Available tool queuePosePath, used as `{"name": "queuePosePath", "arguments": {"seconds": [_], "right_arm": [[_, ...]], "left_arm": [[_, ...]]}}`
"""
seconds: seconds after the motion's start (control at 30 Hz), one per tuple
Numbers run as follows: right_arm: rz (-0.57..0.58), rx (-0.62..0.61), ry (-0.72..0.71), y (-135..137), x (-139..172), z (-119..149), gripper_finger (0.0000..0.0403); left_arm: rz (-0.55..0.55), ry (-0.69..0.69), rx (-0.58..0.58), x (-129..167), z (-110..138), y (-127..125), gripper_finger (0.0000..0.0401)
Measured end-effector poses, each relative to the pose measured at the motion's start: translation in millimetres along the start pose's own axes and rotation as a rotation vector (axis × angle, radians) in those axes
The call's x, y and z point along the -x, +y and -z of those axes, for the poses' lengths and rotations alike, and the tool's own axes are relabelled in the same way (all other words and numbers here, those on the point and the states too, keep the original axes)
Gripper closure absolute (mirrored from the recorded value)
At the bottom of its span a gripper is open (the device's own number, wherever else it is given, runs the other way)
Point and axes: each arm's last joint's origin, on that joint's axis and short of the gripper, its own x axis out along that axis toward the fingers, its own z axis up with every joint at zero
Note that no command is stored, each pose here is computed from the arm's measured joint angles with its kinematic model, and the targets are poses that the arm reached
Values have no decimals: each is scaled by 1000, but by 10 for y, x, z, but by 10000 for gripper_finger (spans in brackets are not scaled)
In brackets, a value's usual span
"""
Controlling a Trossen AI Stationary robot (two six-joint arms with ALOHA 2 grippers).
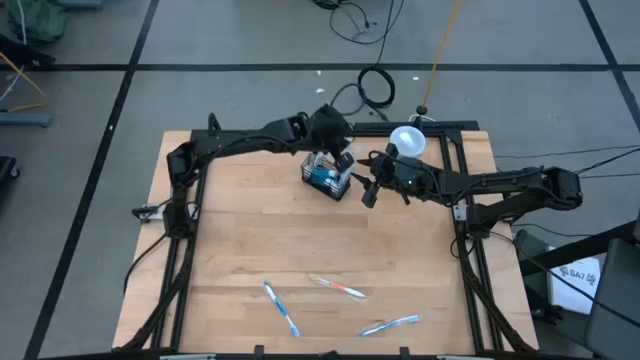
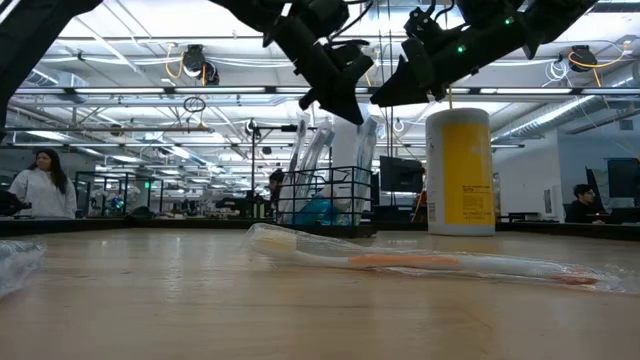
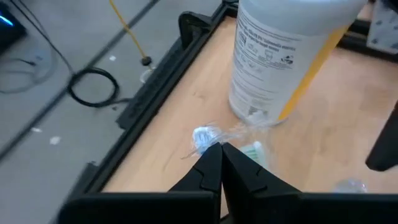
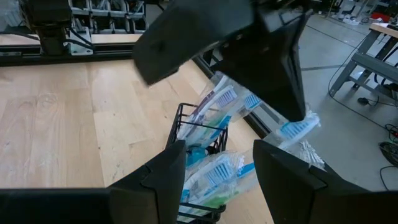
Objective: Pick & Place toothbrushing station
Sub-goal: Put the blue toothbrush into the black organizer
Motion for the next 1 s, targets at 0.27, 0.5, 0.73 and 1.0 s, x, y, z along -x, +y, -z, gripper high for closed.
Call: {"name": "queuePosePath", "arguments": {"seconds": [0.27,0.5,0.73,1.0], "right_arm": [[1,0,2,-1,0,2,220],[-1,3,9,1,0,9,220],[-1,2,6,1,0,6,220],[-1,0,-1,1,0,-1,220]], "left_arm": [[-77,43,-85,177,35,-273,395],[-62,101,-120,248,116,-494,393],[-51,137,-140,266,164,-574,395],[-54,183,-155,276,207,-563,375]]}}
